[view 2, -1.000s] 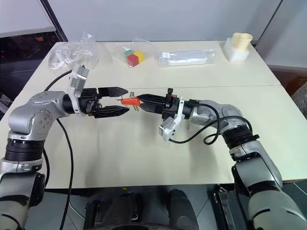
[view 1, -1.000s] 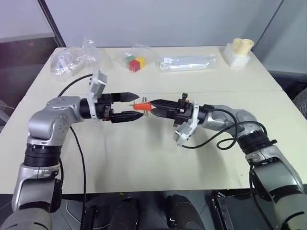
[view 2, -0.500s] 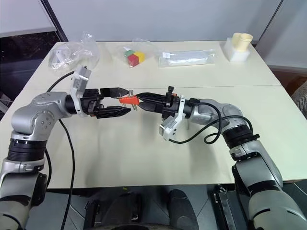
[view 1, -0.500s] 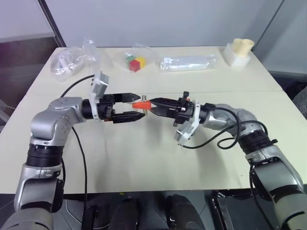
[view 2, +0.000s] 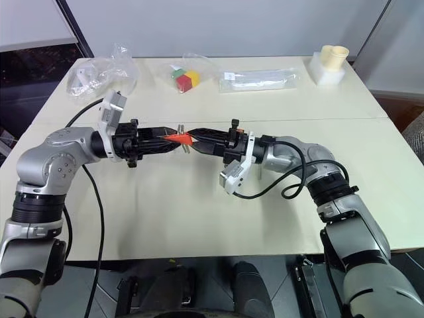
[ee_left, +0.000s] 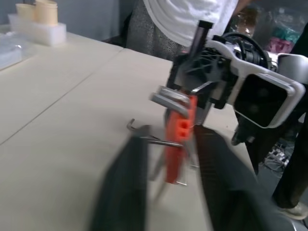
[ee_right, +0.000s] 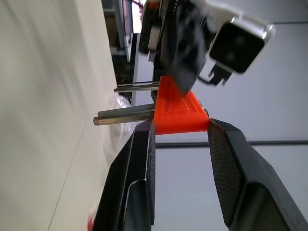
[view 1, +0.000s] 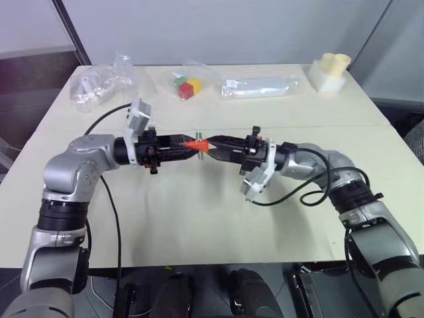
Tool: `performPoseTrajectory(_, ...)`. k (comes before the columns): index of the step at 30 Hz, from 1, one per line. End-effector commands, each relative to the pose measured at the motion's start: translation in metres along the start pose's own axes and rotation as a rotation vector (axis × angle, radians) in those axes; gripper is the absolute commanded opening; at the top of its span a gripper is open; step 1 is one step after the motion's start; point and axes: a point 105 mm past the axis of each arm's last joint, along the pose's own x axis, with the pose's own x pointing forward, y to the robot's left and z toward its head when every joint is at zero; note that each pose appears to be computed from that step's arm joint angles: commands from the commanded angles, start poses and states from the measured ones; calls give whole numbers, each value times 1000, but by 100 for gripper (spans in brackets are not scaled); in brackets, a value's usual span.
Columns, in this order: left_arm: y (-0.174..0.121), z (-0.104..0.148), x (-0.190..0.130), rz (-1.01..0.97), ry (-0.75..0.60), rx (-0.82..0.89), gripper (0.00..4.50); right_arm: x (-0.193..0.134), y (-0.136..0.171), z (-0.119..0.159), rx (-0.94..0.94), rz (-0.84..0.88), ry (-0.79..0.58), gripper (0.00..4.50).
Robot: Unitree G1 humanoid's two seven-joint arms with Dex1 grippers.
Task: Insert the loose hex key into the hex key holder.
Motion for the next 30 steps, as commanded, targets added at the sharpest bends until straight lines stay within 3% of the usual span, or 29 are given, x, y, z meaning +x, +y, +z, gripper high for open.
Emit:
performPoseTrajectory(1,0,6,-1,13,-3,42,10,2,-13,2,-11,-51,-10,101)
performPoseTrajectory(27,1,1,0,20,14,42,10,-4,-15,-2,52,-48,37,101)
performPoseTrajectory(30,2,1,-1,21,14,43,10,-4,-14,-3,67,-45,49,242)
